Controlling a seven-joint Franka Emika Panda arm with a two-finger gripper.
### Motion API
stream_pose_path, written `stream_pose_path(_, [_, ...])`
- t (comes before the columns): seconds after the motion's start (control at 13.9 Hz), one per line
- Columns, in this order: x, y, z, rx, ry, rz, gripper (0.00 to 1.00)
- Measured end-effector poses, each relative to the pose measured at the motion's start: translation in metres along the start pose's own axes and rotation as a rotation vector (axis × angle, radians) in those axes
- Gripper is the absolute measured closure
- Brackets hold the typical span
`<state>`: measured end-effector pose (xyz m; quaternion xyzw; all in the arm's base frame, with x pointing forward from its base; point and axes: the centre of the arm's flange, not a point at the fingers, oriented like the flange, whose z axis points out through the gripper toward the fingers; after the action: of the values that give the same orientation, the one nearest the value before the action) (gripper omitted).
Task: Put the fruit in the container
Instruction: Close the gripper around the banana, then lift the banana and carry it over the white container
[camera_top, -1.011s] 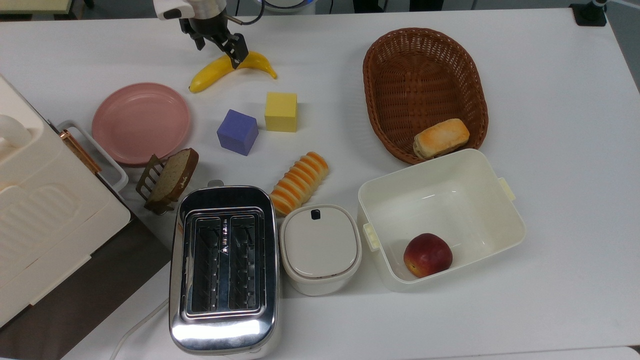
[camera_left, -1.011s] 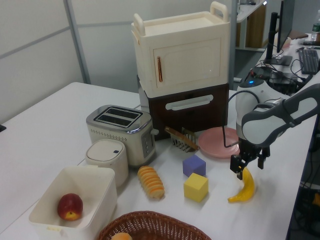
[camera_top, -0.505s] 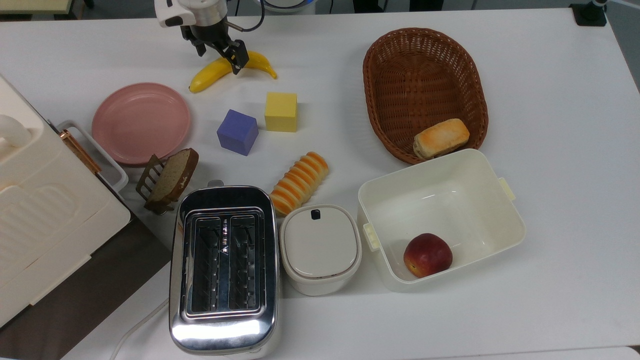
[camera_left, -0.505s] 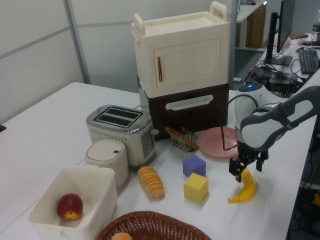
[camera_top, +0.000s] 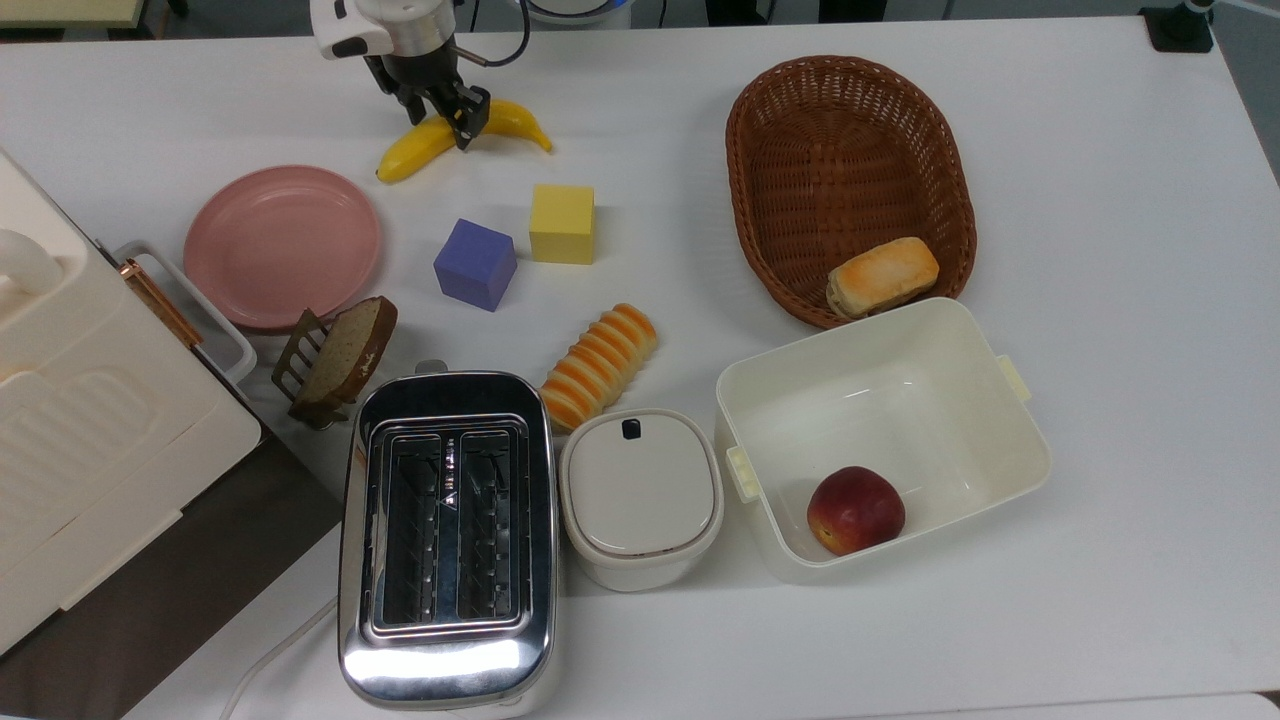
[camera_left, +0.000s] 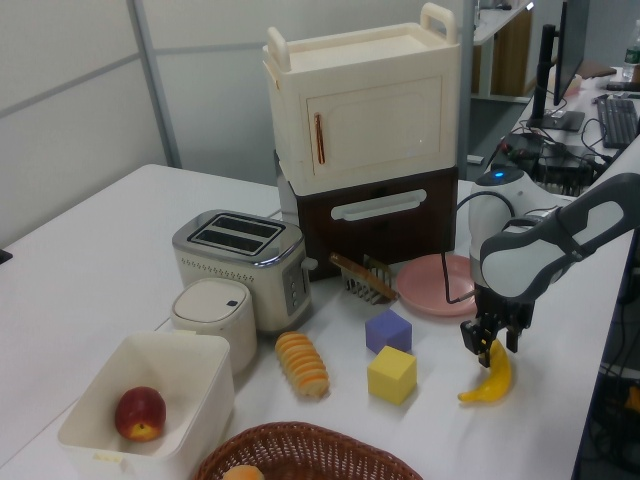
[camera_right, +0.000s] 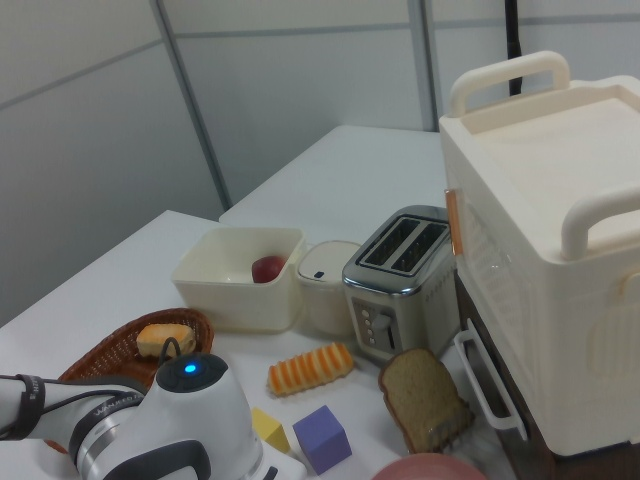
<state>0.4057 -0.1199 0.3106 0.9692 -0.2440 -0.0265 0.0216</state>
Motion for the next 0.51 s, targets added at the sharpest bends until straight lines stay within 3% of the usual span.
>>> stream_pose_path(0.22, [0.0001,0.0000,0.0003,0.000,-0.001,0.000,0.67])
stream_pose_path(0.51, [0.0002,-0.0001,0.0002,0.000,0.000,0.000,0.67])
